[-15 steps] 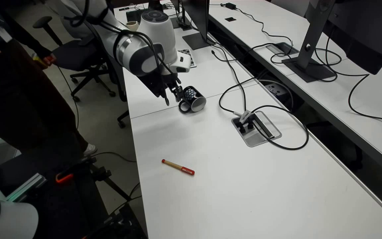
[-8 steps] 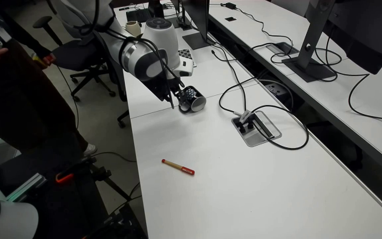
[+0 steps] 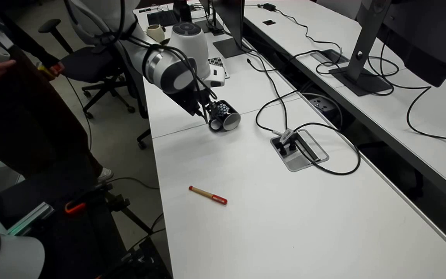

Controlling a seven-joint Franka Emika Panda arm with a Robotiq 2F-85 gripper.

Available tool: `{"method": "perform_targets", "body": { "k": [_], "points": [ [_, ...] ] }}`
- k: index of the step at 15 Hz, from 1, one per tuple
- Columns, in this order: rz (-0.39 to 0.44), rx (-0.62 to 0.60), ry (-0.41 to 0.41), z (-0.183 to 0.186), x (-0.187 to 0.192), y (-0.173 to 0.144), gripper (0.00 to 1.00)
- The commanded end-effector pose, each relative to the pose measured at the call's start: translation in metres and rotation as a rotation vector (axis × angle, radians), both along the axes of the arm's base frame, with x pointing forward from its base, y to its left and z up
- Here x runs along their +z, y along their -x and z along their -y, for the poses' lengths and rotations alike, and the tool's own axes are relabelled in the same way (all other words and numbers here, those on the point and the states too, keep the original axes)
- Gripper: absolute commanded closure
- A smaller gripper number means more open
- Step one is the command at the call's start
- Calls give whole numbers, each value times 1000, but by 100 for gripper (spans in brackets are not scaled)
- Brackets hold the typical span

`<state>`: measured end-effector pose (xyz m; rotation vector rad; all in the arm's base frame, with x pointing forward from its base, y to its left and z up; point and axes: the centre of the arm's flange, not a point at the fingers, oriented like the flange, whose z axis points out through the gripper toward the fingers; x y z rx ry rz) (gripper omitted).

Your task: Turn the mug upside down

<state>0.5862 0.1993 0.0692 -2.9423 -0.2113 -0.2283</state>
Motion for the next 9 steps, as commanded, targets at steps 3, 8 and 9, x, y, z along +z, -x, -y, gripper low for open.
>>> {"method": "perform_targets", "body": {
  "k": [3,8,9],
  "points": [
    [2,26,8,-6,-15,-12,0],
    [-15,10,0,-6,-26,-17,0],
    [-14,8,2,-6,-28,-19,0]
  ]
}}
